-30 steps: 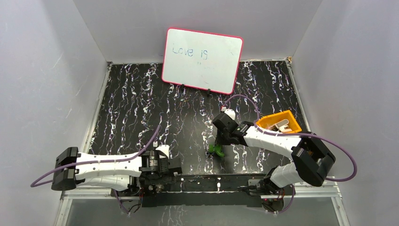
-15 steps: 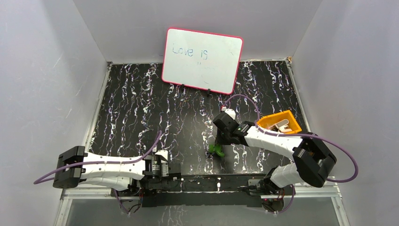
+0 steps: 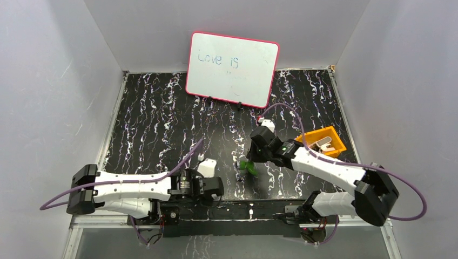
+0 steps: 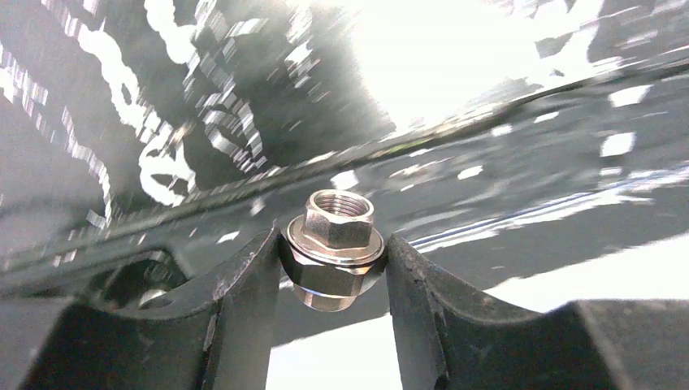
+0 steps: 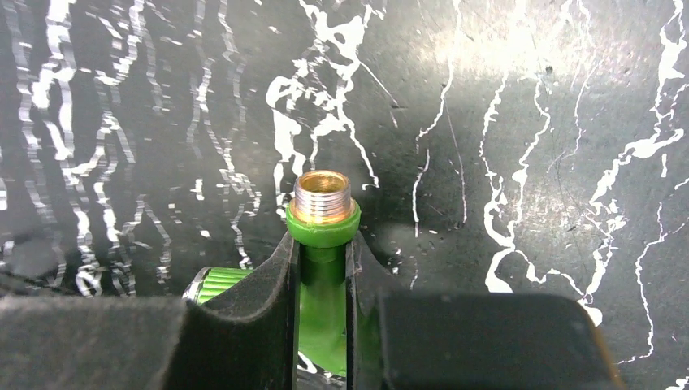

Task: Install the water faucets
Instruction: Screw the water faucet onto the adaptor.

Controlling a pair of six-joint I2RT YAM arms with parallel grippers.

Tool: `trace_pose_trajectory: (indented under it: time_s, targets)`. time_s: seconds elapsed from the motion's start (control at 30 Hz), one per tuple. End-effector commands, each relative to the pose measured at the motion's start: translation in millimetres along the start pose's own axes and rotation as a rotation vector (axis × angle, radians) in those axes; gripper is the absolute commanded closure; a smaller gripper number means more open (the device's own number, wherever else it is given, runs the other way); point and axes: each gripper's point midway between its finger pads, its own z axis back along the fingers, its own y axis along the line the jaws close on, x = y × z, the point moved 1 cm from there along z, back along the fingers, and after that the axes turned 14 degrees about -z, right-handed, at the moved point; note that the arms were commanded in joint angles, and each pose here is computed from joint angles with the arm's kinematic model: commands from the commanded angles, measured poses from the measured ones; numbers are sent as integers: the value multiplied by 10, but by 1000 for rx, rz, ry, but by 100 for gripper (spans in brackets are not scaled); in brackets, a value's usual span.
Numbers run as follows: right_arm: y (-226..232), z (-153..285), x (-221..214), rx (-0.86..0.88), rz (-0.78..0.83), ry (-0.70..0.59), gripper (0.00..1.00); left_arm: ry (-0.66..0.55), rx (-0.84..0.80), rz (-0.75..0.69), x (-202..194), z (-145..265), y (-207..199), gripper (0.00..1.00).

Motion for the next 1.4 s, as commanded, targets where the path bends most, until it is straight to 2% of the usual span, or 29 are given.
trace_pose_trajectory:
  time_s: [0.0,0.17,0.37,0.43,0.5,0.53,0.6,0.7,0.87,0.97,1.03,1.23,1.37]
  targets:
    - [116,187,214,89,-43,-107,100,-277,-60,-145,752,183,-126,93]
    - [-108,318,350,13,-256,-224,100,-305,-146,-185,1072,-105,-84,93]
    - [-80,407,332,113,-476,-242,100,-294,-174,-294,1281,-417,-128,84]
    - [-129,401,302,98,-507,-238,100,-297,-185,-325,1329,-460,-169,71]
    - [-165,408,282,83,-543,-234,100,-309,-188,-342,1354,-487,-183,49]
    - [-172,422,281,85,-564,-234,100,-315,-189,-344,1364,-487,-182,42]
    - [-168,443,289,101,-615,-238,100,-333,-189,-350,1380,-464,-167,29]
    - [-152,481,328,142,-721,-255,100,-408,-200,-344,1462,-307,-143,17]
    - [-139,579,439,207,-956,-288,100,-622,-255,-326,1671,157,-115,14]
    - [-67,622,521,285,-1091,-291,100,-821,-353,-299,1853,537,-195,17]
    - [13,655,577,343,-1150,-282,100,-896,-399,-290,1957,723,-253,18]
    - [296,807,762,453,-1185,-269,100,-945,-458,-296,2200,846,-466,16]
    - [451,925,830,505,-1187,-242,100,-945,-447,-292,2337,749,-556,17]
